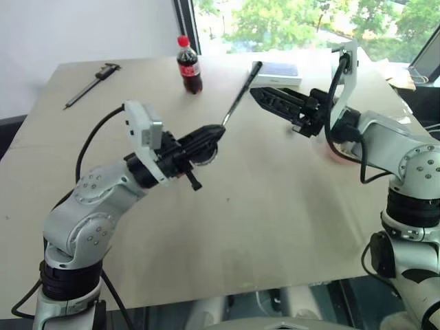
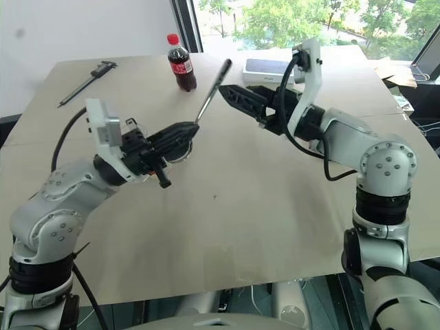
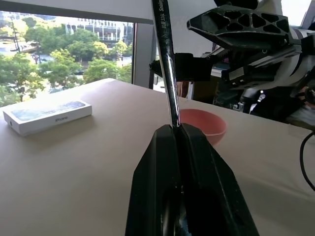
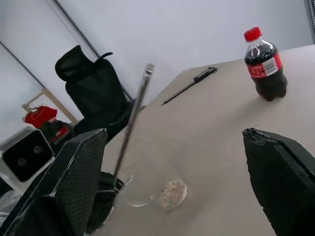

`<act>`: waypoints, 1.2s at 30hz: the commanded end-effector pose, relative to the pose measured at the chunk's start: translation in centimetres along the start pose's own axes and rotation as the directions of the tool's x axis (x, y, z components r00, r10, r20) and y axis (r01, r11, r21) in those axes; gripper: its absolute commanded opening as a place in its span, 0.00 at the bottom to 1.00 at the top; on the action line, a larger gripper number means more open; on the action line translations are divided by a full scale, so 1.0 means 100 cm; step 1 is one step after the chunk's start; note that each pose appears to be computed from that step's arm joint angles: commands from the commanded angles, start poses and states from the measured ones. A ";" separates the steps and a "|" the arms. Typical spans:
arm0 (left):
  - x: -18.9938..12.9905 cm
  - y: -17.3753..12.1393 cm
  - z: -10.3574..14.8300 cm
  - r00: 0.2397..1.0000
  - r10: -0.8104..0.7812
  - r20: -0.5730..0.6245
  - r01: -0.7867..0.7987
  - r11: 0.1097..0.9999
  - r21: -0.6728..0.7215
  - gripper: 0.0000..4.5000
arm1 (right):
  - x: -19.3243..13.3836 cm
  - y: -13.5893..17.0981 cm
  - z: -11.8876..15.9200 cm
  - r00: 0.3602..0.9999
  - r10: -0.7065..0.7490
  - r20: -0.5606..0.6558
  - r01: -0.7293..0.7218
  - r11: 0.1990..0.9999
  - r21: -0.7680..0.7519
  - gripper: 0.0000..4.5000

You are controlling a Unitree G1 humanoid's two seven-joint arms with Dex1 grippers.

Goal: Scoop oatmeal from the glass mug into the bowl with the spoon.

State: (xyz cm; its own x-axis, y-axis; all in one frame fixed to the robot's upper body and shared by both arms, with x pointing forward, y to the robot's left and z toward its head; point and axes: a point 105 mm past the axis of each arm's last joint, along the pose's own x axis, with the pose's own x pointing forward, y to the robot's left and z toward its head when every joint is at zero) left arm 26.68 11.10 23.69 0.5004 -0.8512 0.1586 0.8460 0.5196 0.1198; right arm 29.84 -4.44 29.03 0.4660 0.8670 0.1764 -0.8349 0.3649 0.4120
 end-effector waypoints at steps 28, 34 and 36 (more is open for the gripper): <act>0.004 0.005 -0.003 0.997 0.068 -0.020 -0.065 0.990 0.126 0.41 | 0.005 0.009 0.009 1.000 0.009 0.030 -0.009 1.000 -0.003 0.00; -0.012 0.007 0.005 0.974 0.216 0.067 -0.225 0.954 0.197 0.41 | 0.000 -0.016 0.013 0.994 -0.094 0.053 0.093 0.995 0.022 0.00; -0.021 0.011 0.007 0.951 0.295 0.094 -0.310 0.921 0.236 0.41 | -0.004 -0.027 0.015 0.988 -0.136 0.067 0.134 0.990 0.041 0.00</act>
State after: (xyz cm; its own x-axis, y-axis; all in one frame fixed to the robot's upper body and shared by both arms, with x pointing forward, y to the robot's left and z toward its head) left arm 27.09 12.92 22.40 0.6906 -0.6953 0.1989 0.6597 0.7184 0.2209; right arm 32.05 -5.14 27.88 0.5644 0.8162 0.1233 -0.7546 0.4496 0.4780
